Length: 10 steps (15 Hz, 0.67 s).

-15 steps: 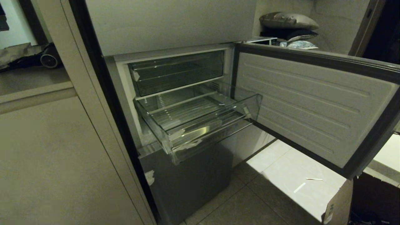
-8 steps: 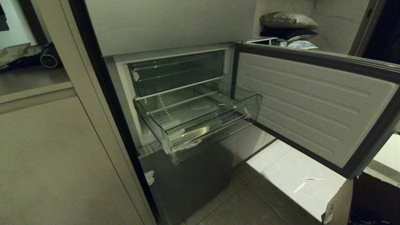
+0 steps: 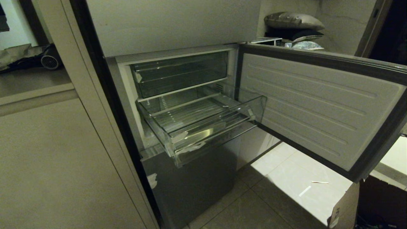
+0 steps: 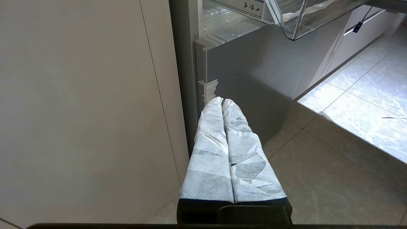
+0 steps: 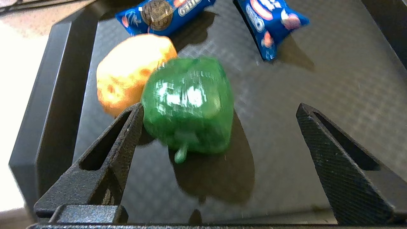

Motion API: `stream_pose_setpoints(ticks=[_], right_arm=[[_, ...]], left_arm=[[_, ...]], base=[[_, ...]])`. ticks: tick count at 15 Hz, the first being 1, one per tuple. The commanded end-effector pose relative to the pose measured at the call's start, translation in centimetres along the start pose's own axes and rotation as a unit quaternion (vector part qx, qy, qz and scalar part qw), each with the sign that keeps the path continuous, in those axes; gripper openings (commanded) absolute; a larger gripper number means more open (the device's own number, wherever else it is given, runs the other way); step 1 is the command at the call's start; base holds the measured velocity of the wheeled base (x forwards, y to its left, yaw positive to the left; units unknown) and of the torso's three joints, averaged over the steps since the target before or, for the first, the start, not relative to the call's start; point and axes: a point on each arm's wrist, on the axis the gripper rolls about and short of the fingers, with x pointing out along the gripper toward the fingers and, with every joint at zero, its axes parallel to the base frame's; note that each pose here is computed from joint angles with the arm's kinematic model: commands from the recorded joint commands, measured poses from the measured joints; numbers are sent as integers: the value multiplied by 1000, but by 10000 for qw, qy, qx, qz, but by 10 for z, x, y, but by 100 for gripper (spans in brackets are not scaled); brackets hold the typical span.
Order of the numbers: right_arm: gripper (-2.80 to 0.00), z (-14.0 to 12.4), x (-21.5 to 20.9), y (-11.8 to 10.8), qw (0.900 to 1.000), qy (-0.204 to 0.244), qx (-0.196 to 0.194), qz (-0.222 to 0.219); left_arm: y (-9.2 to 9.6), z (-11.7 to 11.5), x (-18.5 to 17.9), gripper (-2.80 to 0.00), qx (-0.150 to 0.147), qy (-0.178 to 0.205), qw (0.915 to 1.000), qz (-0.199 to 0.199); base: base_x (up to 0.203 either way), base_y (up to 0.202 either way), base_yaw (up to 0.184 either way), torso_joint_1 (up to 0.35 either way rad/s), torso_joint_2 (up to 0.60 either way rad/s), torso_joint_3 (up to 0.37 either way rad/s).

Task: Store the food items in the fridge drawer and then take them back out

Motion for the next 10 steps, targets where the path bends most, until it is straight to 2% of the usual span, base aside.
stream_pose_setpoints(ticks=[1,5,10], right_arm=[[0,-7,17,5,9998,111,-26,138],[0,-11,26,19,9992,171,-59,370],[0,-12,39,22,9989,193,-56,422]], left_arm=[[0,0,0,-280,0,5,10000,-3],[0,0,0,-280,0,5,10000,5],[0,0,0,-280,0,5,10000,3]], base=[[0,0,0,0,0,0],[0,0,0,0,0,0],[0,0,0,0,0,0]])
